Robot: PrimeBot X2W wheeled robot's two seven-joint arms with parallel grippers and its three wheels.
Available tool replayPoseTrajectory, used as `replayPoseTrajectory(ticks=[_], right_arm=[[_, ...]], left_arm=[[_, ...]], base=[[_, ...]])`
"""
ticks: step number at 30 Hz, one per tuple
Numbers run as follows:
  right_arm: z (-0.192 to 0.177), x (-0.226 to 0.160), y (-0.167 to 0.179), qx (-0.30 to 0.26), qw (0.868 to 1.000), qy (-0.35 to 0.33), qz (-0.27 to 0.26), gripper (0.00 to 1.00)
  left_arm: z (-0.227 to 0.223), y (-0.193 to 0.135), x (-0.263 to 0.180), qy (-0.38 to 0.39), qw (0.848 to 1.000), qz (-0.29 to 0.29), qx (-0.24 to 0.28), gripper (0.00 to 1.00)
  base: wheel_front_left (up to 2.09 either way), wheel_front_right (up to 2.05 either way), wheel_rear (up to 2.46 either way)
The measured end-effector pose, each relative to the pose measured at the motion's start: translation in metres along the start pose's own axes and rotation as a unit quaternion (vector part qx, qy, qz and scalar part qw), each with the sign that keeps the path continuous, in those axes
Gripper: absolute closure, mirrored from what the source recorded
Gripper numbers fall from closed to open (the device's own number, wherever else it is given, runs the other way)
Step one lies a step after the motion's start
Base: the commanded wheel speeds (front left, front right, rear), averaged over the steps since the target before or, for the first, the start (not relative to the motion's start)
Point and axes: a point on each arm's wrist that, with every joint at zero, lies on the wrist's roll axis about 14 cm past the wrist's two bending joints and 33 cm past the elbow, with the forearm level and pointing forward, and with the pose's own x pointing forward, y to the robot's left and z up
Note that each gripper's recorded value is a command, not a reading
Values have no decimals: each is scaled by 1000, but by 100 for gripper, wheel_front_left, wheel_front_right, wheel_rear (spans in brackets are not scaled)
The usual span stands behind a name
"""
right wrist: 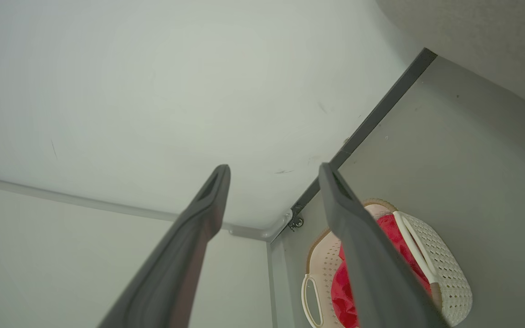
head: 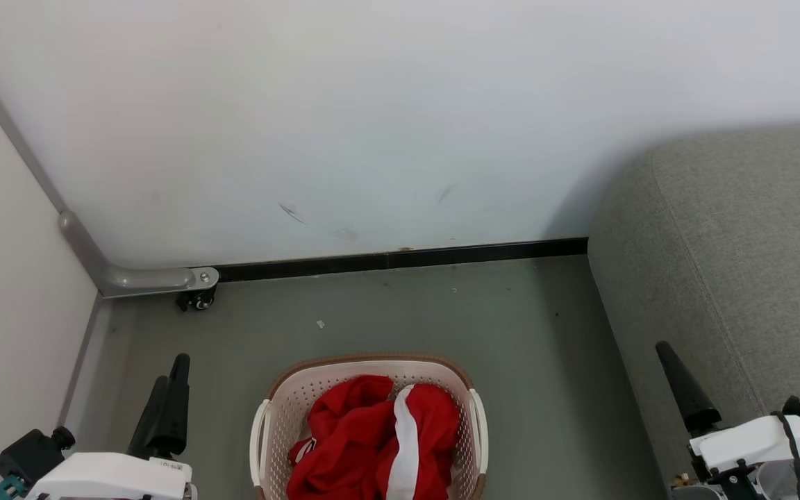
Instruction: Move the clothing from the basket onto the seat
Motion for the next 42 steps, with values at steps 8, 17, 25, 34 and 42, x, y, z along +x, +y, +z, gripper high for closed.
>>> replayPoseTrajectory(ticks=[8, 17, 25, 34, 42], right_arm=[[5, 4, 11, -68, 997, -8, 20, 0], [5, 5, 22, -134, 990, -14, 38, 0], [4, 5, 33, -207, 976, -20, 58, 0], [3, 6, 39, -284, 956, -29, 74, 0], [4, 9, 56, -341, 934, -43, 99, 0]], left_arm=[[-3, -8, 1, 2, 997, -15, 74, 0], [-7, -17, 2, 4, 988, -32, 154, 0], [-6, -23, 3, -6, 974, -36, 226, 0], [-9, -30, 5, -17, 957, -47, 287, 0], [-11, -35, 5, -24, 941, -59, 333, 0]], base=[[0, 0, 0], [0, 0, 0], [0, 0, 0], [0, 0, 0], [0, 0, 0]])
